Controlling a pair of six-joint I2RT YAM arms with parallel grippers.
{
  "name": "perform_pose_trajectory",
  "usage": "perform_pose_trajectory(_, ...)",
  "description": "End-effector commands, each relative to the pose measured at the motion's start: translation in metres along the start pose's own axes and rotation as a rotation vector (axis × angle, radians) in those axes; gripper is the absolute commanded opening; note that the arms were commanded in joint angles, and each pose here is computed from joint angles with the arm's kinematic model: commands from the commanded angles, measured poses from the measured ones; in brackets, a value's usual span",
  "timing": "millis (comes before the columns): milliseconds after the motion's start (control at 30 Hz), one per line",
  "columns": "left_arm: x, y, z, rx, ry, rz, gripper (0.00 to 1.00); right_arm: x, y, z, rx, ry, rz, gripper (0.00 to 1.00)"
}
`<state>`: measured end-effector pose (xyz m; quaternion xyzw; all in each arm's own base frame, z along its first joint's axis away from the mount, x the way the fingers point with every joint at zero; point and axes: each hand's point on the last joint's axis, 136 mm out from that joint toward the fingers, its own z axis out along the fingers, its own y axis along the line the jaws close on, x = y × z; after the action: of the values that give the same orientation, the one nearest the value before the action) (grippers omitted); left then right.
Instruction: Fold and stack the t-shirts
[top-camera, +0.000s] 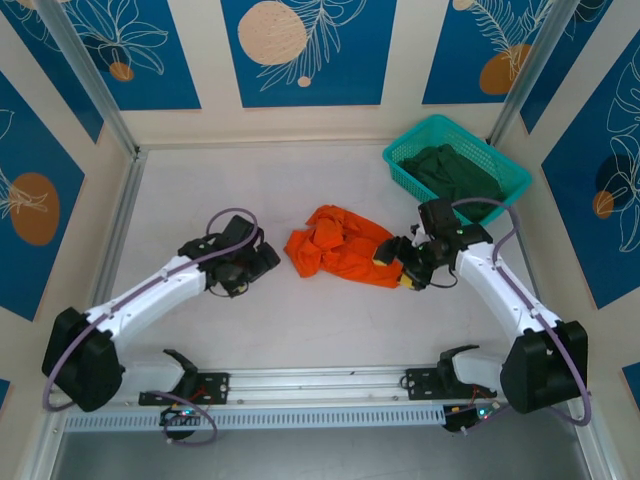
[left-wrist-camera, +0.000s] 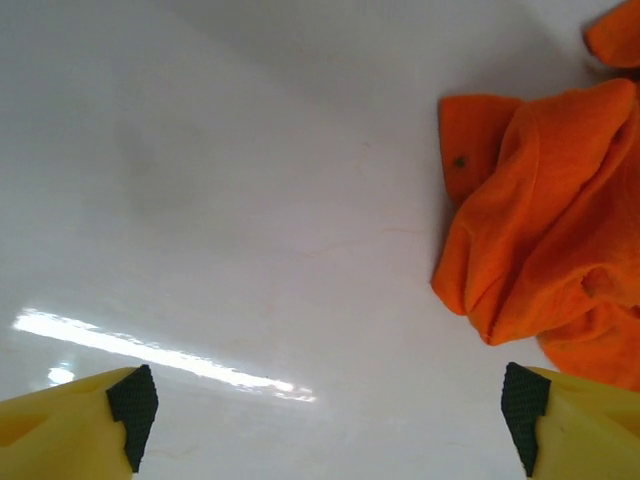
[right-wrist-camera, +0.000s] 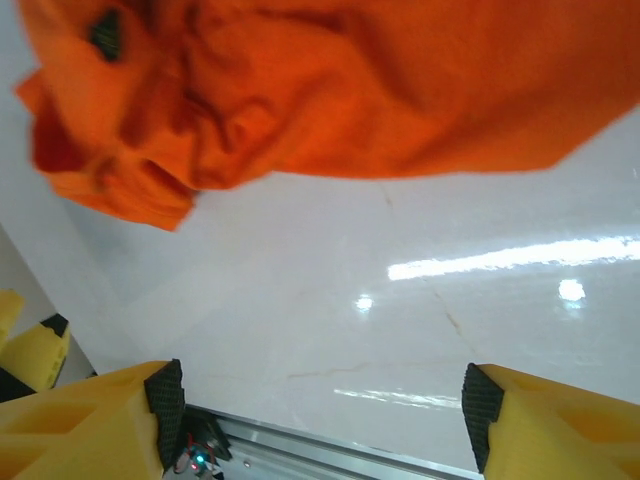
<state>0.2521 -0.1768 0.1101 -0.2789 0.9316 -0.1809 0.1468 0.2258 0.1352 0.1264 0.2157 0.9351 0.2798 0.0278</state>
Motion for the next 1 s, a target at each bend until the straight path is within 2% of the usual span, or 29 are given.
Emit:
perform_pose_trajectory(0, 0.011, -0.067, 0.009, 0.194, 0.101, -0.138, 0.89, 0.005, 0.000, 0.006, -0.053, 0.010, -0.026, 0.75)
perform_pose_trajectory(100, 0.022, -0.096, 0.020, 0.179, 0.153, -0.131, 0.89, 0.002, -0.014, 0.016, -0.020, 0.013, 0.014, 0.72)
perform_pose_trajectory(267, 0.026, -0.143, 0.031, 0.259, 0.194, -0.132, 0.84, -0.022, -0.016, 0.024, 0.023, -0.018, 0.029, 0.62)
perform_pose_trajectory(367, 0.025, -0.144, 0.038, 0.204, 0.226, -0.094, 0.81, -0.038, -0.027, 0.021, 0.126, -0.053, 0.085, 0.58)
perform_pose_trajectory(467, 0.026, -0.156, 0.044, 0.224, 0.248, -0.059, 0.74, -0.052, -0.033, 0.016, 0.170, -0.110, 0.112, 0.57)
perform_pose_trajectory(533, 0.025, -0.152, 0.054, 0.183, 0.248, -0.017, 0.72, -0.064, -0.040, 0.016, 0.219, -0.153, 0.112, 0.57)
perform_pose_trajectory(633, 0.029, -0.146, 0.072, 0.148, 0.284, 0.019, 0.66, -0.074, -0.047, 0.023, 0.255, -0.141, 0.123, 0.58)
perform_pose_trajectory(700, 0.031, -0.140, 0.079, 0.124, 0.289, 0.046, 0.54, -0.077, -0.050, 0.027, 0.276, -0.128, 0.128, 0.61)
perform_pose_trajectory(800, 0.028, -0.132, 0.080, 0.097, 0.284, 0.105, 0.25, -0.086, -0.051, 0.035, 0.289, -0.109, 0.123, 0.64)
perform_pose_trajectory(867, 0.021, -0.131, 0.077, 0.104, 0.274, 0.160, 0.01, -0.100, -0.049, 0.042, 0.288, -0.118, 0.098, 0.63)
perform_pose_trajectory(967, 0.000, -0.129, 0.065, 0.108, 0.253, 0.248, 0.00, -0.113, -0.053, 0.056, 0.323, -0.099, 0.080, 0.59)
